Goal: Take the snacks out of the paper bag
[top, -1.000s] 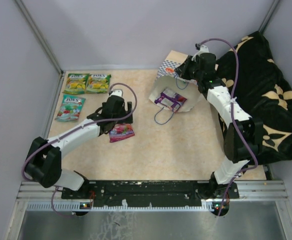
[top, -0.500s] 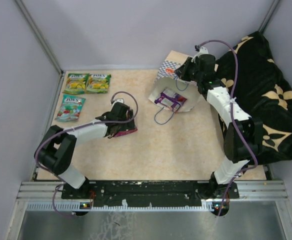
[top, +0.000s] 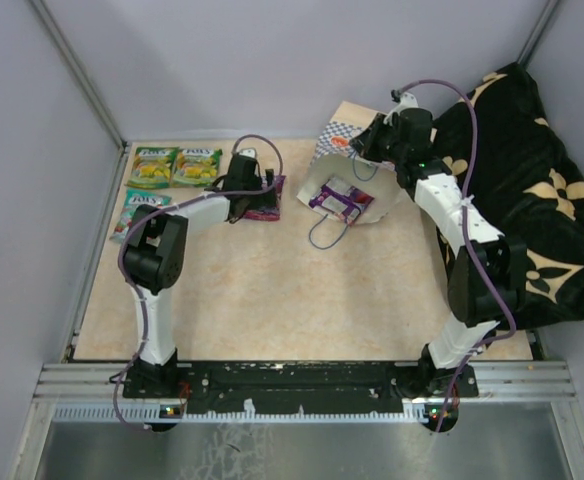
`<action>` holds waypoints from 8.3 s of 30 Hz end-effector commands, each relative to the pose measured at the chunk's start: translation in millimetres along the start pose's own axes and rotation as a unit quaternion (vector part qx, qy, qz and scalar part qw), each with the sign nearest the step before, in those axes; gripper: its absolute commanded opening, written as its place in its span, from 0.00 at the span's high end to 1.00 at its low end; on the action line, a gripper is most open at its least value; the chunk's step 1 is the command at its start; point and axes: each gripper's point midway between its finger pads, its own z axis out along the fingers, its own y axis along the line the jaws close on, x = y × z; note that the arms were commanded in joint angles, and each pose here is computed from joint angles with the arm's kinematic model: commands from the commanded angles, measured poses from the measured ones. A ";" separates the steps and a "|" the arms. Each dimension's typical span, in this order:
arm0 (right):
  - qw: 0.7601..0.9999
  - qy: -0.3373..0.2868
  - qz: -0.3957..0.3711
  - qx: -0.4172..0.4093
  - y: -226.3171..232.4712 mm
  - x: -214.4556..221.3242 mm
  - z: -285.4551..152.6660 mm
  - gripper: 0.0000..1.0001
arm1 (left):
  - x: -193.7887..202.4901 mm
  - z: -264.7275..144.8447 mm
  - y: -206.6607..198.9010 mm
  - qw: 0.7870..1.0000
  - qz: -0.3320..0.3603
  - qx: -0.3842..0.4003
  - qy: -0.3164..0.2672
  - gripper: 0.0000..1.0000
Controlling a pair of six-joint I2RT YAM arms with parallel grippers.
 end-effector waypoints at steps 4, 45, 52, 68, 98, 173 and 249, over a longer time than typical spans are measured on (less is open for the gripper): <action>0.998 -0.048 -0.014 -0.026 18.4 -35.5 -18.4 1.00 | -7.0 53.9 24.8 0.995 0.081 0.021 0.047 0.02; 0.998 -0.049 0.004 -0.032 15.5 -34.6 -1.8 1.00 | -77.8 -133.6 -124.2 0.949 -0.055 0.269 -0.157 0.00; 0.998 -0.051 0.007 -0.040 21.7 -37.2 -5.3 1.00 | -21.7 -140.6 -208.6 0.914 -0.060 0.382 -0.124 0.00; 0.998 -0.062 -0.008 -0.032 26.9 -43.1 -27.3 1.00 | -20.1 -59.4 -236.6 0.921 -0.113 0.354 -0.119 0.10; 0.997 -0.066 -0.014 -0.023 22.9 -43.7 -29.7 1.00 | 25.9 -3.9 -223.9 0.964 -0.074 0.255 -0.013 0.35; 0.998 -0.054 -0.008 -0.041 17.9 -33.4 -14.0 1.00 | 10.9 60.3 -192.9 0.975 -0.129 0.177 -0.039 0.64; 0.991 0.005 -0.089 -0.095 146.9 80.6 -45.9 1.00 | 127.7 -205.3 32.2 0.990 -0.054 0.120 0.056 0.00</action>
